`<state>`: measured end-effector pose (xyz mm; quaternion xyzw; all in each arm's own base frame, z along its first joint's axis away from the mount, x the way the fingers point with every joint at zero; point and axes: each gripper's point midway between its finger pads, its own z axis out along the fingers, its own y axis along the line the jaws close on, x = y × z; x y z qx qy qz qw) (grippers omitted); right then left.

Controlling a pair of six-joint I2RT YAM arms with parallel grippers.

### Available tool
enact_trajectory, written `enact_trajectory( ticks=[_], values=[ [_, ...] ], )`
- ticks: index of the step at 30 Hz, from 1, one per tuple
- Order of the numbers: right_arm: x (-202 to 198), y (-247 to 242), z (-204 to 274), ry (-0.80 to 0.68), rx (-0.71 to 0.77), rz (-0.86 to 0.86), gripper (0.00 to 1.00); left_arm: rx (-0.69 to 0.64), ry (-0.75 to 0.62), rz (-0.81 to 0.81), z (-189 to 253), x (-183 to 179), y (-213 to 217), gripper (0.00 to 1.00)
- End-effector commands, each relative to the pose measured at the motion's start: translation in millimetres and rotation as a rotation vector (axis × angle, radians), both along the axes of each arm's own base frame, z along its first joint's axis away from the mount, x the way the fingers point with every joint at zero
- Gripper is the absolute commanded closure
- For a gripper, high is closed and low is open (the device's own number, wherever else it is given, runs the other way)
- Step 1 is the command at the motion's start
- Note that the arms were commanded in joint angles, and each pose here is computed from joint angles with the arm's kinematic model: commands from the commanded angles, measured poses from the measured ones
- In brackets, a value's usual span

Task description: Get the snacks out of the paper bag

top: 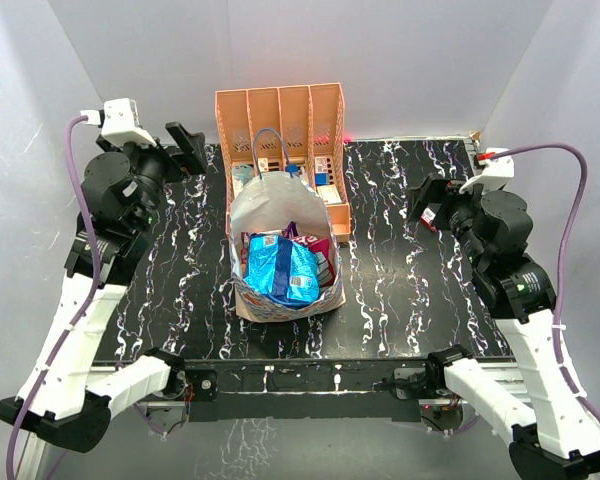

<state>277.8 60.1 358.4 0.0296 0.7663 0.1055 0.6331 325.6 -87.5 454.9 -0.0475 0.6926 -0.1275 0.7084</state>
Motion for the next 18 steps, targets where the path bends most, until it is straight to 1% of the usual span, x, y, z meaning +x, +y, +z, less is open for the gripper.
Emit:
enact_trajectory(
  ticks=[1, 6, 10, 14, 18],
  values=[
    [9.1, 42.3, 14.0, -0.042, 0.069, 0.221, 0.02, -0.067, -0.031, -0.067, 3.6, 5.6, -22.5, 0.02],
    [24.9, 87.1, 8.9, -0.001, 0.133, 0.441, 0.02, -0.078, -0.044, -0.113, -7.1, 10.7, -40.0, 0.02],
    [38.4, 121.9, 6.4, 0.007, 0.163, 0.584, 0.02, -0.067, -0.082, -0.099, -12.3, 3.1, -38.4, 0.02],
    [51.7, 158.9, 2.7, 0.006, 0.166, 0.711, 0.02, -0.052, -0.138, -0.086, -16.0, -9.8, -32.4, 0.02],
    [68.4, 196.1, -1.2, 0.002, 0.131, 0.798, 0.02, -0.023, -0.192, -0.052, -18.5, -23.8, -25.7, 0.01]
  ],
)
